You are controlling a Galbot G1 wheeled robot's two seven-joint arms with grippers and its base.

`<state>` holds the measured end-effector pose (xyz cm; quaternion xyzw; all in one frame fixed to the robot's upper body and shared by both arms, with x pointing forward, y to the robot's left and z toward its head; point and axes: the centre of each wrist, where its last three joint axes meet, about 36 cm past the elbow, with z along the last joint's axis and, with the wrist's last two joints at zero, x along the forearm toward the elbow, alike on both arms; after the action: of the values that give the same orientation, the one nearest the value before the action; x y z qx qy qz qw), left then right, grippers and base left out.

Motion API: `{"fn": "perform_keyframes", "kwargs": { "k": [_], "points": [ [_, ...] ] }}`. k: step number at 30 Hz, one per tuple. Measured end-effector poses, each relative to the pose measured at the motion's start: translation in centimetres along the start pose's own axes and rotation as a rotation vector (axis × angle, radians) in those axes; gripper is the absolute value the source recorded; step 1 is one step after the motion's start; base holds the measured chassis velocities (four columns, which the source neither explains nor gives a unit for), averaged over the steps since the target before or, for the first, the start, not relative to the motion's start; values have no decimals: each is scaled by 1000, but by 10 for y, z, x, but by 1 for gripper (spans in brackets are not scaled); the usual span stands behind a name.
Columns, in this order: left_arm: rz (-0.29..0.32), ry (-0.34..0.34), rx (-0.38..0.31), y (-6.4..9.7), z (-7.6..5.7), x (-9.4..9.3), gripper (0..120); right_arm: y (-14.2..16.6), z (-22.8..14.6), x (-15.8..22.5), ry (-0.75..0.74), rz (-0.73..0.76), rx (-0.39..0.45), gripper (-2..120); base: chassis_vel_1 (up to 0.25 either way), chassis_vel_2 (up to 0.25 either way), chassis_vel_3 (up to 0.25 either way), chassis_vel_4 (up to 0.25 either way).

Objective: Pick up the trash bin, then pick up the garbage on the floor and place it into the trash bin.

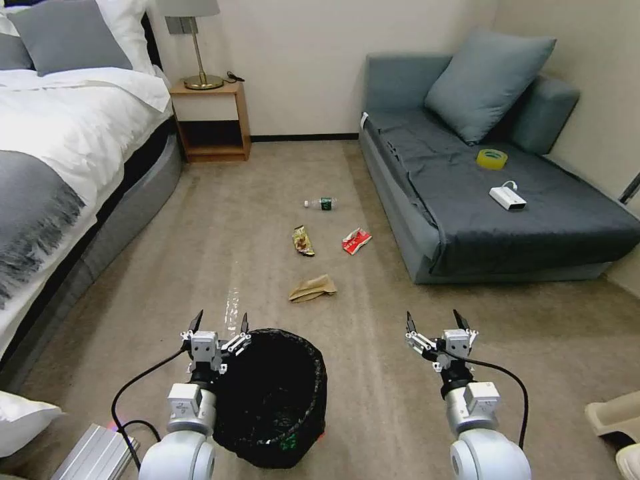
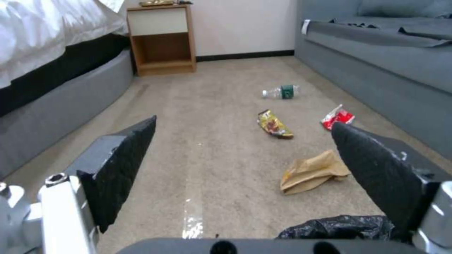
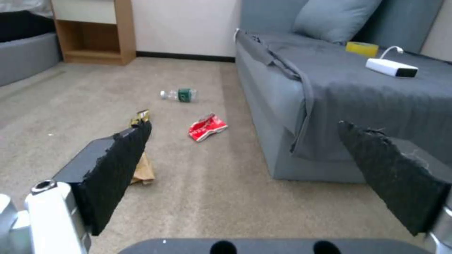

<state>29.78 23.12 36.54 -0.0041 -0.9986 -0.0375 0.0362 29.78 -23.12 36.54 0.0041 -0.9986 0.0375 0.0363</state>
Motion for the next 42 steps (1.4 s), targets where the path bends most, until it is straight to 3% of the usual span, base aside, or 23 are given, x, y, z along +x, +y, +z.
{"fn": "perform_keyframes", "kwargs": {
  "k": [8, 12, 16, 17, 19, 21, 26, 29, 35, 42],
  "points": [
    [-3, -1, 1, 0, 0, 0, 100, 0, 0, 0, 0, 1, 0, 100, 0, 0, 0, 0],
    [-57, -4, 8, 4, -7, 1, 100, 8, -8, 9, 14, 32, 11, 100, 0, 0, 0, 0],
    [-201, -6, 27, 11, -28, 5, 100, 23, -27, 32, 6, 71, -11, 100, 0, 0, 0, 0],
    [-201, -6, 27, 11, -28, 5, 100, 23, -27, 32, 6, 71, -11, 100, 0, 0, 0, 0],
    [-217, -2, 30, 14, -43, 7, 100, 23, -31, 34, -1, 70, -14, 100, 0, 0, 0, 0],
    [-206, 37, 24, 14, -56, 11, 100, 21, -35, 34, -11, 69, -16, 100, 0, 0, 0, 0],
    [-169, 112, 21, 16, -65, 15, 100, 20, -37, 34, -17, 65, -17, 100, 0, 0, 0, 0],
    [-109, 242, 83, 17, -68, 20, 100, 19, -37, 33, -19, 64, -17, 100, 0, 0, 0, 0],
    [-49, 407, 143, 16, -60, 19, 100, 21, -36, 32, -26, 64, -23, 100, 0, 0, 0, 0],
    [-35, 499, 171, 15, -52, 17, 100, 22, -34, 32, -30, 71, -26, 100, 0, 0, 0, 0]
  ]
}}
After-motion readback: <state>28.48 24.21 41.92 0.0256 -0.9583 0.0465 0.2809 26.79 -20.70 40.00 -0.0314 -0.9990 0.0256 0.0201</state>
